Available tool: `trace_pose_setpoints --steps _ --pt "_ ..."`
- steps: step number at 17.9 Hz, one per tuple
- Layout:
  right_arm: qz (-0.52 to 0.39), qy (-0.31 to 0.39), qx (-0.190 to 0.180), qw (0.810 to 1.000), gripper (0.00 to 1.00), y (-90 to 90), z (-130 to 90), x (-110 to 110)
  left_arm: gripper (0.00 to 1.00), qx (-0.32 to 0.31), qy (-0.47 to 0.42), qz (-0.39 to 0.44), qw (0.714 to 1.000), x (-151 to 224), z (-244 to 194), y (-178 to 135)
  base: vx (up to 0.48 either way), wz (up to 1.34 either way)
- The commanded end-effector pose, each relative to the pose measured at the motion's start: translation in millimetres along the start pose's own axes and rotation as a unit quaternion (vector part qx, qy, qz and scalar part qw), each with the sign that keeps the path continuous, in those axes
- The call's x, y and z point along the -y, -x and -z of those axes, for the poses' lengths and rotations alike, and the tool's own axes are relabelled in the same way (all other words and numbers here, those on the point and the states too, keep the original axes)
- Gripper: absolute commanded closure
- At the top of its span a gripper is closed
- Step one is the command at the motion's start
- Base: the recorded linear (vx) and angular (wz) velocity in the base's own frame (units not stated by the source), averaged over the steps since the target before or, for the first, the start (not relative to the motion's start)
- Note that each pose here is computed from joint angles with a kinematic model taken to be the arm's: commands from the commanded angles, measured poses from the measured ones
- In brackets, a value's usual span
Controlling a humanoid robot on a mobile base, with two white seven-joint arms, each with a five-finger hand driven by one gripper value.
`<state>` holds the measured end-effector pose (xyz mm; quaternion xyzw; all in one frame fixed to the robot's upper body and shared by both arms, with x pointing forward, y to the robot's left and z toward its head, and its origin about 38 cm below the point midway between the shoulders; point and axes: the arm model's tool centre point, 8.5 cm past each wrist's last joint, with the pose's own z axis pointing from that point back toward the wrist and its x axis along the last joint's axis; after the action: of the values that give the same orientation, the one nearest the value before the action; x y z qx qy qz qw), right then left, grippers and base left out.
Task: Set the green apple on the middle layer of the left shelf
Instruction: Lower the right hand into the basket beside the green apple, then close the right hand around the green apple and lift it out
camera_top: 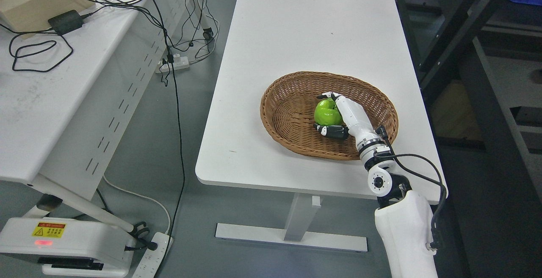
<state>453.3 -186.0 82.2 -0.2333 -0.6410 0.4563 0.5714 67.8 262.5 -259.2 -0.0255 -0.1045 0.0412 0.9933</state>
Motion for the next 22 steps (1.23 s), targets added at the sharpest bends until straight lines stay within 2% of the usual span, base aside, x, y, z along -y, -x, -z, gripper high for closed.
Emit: trace_pose_setpoints --steps 1,3,6,8,12,15,17,22 --pt "0.007 0.034 -0.015 0.999 0.79 16.0 -7.8 18.8 0.0 0.001 -0.009 0.002 1.0 -11.2 -1.4 -1.2 0.0 0.0" --pt "0.007 0.049 -0.013 0.999 0.98 15.0 -12.0 24.5 0.0 0.001 -0.009 0.002 1.0 -11.2 -1.4 -1.2 0.0 0.0" --pt "0.008 0.057 -0.011 0.998 0.98 16.6 -26.5 23.0 0.0 0.001 -0.009 0.002 1.0 -11.2 -1.4 -1.2 0.0 0.0" --pt "0.015 0.07 0.017 0.997 0.98 11.3 -45.3 21.8 0.0 0.001 -0.009 0.002 1.0 -11.2 -1.4 -1.2 0.0 0.0" --pt "0.036 0.139 0.049 0.988 1.0 7.1 -88.3 50.2 0.0 0.001 -0.009 0.002 1.0 -11.2 -1.4 -1.2 0.0 0.0" --pt "0.048 0.22 0.062 0.972 1.0 8.9 -111.6 78.9 0.0 0.001 -0.009 0.002 1.0 -11.2 -1.4 -1.2 0.0 0.0" --pt "0.078 0.25 0.091 0.961 1.0 8.3 -120.2 91.8 0.0 0.001 -0.009 0.002 1.0 -11.2 -1.4 -1.2 0.0 0.0" --pt "0.099 0.28 0.098 0.95 1.0 17.1 -128.8 105.8 0.0 0.001 -0.009 0.002 1.0 -11.2 -1.4 -1.2 0.0 0.0"
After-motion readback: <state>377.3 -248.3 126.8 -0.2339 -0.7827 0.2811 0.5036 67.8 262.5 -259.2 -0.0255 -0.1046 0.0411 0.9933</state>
